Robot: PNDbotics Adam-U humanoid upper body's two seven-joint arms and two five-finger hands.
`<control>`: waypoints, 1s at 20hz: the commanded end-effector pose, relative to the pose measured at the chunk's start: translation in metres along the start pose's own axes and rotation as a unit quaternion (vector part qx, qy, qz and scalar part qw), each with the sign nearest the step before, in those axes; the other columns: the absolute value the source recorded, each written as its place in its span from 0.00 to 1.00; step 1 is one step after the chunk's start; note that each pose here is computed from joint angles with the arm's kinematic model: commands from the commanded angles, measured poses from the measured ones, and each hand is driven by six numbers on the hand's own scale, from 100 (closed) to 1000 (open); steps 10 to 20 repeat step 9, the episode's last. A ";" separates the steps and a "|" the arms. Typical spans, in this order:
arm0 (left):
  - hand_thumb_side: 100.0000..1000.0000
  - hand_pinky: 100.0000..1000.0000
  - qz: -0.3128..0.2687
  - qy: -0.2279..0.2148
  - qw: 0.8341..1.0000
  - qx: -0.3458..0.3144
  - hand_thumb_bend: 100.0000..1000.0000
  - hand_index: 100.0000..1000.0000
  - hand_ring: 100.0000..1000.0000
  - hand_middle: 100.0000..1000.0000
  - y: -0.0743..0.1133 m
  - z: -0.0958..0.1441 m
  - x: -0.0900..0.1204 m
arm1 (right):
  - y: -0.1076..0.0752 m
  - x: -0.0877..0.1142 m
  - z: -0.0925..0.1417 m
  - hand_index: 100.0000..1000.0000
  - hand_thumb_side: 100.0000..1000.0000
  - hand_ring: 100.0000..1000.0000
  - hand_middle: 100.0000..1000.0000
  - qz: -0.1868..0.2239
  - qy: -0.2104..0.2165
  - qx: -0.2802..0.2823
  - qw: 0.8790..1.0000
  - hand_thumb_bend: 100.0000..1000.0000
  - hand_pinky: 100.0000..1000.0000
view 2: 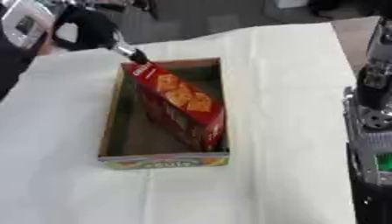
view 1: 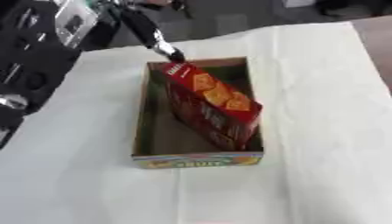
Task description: Pick up objects on the table and place them in the box.
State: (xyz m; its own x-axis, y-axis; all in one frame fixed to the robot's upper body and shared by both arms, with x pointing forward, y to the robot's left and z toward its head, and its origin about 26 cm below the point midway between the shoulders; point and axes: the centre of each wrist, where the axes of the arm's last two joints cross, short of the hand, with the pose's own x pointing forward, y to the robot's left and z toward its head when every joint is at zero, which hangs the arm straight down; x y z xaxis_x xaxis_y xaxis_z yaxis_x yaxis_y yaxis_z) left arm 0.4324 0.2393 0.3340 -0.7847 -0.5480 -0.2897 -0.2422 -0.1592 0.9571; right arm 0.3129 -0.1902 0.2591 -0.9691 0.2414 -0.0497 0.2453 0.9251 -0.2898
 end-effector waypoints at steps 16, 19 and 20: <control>1.00 0.66 0.266 -0.038 0.915 0.301 0.00 0.86 0.76 0.78 -0.007 0.047 0.004 | -0.006 0.001 -0.005 0.83 0.83 0.72 0.80 0.009 -0.009 -0.001 1.000 0.00 0.41; 1.00 0.66 0.266 -0.038 0.915 0.301 0.00 0.86 0.76 0.78 -0.007 0.047 0.004 | -0.006 0.001 -0.005 0.83 0.83 0.72 0.80 0.009 -0.009 -0.001 1.000 0.00 0.41; 1.00 0.66 0.266 -0.038 0.915 0.301 0.00 0.86 0.76 0.78 -0.007 0.047 0.004 | -0.006 0.001 -0.005 0.83 0.83 0.72 0.80 0.009 -0.009 -0.001 1.000 0.00 0.41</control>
